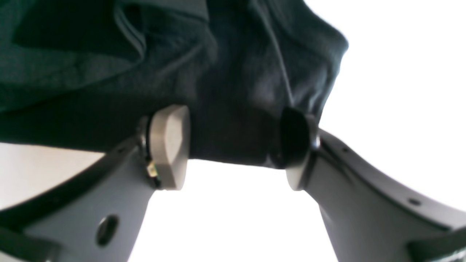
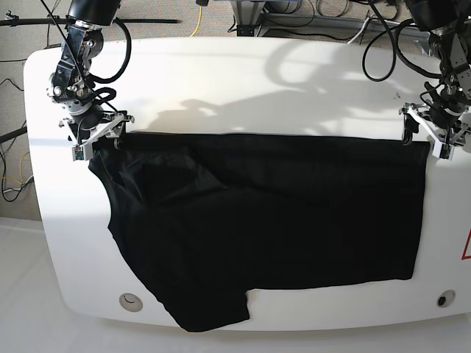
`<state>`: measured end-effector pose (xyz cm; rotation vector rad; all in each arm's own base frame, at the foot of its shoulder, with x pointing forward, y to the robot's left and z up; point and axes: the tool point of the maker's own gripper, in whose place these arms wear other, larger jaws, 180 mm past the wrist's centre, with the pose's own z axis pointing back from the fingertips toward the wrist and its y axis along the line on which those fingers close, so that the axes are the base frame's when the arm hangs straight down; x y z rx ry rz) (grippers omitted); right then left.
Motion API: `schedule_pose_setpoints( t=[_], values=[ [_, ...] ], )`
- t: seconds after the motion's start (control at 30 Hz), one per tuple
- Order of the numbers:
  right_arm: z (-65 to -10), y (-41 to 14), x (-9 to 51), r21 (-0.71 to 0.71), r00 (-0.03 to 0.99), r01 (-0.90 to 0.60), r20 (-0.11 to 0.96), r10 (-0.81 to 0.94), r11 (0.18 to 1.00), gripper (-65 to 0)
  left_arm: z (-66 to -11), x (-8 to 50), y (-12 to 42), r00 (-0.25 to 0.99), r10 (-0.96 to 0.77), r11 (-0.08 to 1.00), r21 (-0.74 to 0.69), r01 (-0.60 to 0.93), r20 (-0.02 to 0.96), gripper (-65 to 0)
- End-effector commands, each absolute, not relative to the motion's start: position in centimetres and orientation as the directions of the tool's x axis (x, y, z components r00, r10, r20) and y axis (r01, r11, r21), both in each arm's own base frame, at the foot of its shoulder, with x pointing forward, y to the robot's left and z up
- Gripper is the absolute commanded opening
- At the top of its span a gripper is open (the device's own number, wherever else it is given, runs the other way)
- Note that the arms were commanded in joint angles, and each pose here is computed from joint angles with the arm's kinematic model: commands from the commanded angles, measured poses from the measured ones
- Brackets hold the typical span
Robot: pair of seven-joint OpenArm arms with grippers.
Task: Fold the T-shirt properly
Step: 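Pull the gripped edge back toward the robot, stretching the shirt flat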
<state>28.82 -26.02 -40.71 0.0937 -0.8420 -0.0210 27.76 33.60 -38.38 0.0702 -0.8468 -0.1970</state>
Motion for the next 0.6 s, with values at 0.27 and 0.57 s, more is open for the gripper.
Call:
schedule_pose_setpoints(
  t=[0.27,0.57],
  values=[
    [-39.9,-26.6,28.9,0.076,0.633,-0.021,0.773,-0.045,0.997,-30.1,-38.0,27.4,33.7,0.643,-0.237,0.971,0.168,0.168,0.728,-18.1],
    [-39.7,-27.1,28.9,0.074,0.616,-0.008,0.786,-0.053,0.997,-29.3,-38.4,27.1,33.6,0.646,-0.252,0.968,0.185,0.171,0.721,-18.7]
  ],
)
